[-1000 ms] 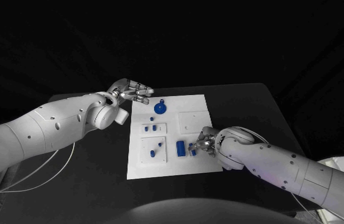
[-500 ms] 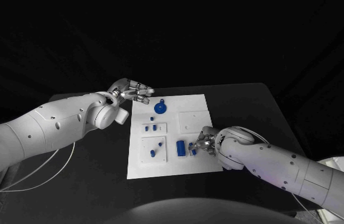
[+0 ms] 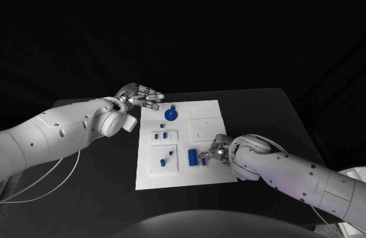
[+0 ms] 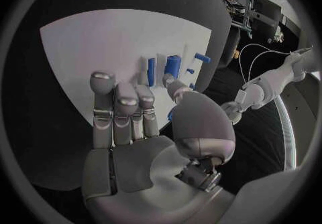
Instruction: Assemble the parts on the task board
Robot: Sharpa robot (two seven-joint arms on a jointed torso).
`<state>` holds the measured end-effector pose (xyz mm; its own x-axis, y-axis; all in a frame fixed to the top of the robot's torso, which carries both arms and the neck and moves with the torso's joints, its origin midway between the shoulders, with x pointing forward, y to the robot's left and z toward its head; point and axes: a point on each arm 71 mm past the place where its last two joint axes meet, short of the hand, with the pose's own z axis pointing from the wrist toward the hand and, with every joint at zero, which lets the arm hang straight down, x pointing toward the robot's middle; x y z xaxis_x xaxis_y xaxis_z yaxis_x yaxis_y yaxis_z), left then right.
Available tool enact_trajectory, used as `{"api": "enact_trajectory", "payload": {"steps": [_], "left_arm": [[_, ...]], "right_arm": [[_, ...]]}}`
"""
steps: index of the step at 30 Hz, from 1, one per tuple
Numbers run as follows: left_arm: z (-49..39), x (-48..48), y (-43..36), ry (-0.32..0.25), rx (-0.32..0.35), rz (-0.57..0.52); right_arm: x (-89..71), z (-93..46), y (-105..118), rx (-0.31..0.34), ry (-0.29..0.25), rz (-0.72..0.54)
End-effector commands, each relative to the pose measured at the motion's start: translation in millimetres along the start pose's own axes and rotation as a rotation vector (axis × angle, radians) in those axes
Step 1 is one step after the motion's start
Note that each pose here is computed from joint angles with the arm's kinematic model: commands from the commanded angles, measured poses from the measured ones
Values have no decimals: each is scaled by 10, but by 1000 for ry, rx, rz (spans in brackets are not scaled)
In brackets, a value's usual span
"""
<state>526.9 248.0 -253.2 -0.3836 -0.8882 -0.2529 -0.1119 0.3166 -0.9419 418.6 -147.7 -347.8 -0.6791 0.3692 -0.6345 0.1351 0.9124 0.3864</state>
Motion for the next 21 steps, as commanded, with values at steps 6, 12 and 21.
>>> {"api": "enact_trajectory", "payload": {"steps": [6,12,21], "left_arm": [[0,15,-10,15,6,-1],[-1,7,-8,12,7,0],[-4,-67,-8,-33,28,3]], "right_arm": [[5,-7,6,-12,3,-9],[-28,-16,-63,-5,-8,-7],[-300,-117,-250,-52,-93,81]]}}
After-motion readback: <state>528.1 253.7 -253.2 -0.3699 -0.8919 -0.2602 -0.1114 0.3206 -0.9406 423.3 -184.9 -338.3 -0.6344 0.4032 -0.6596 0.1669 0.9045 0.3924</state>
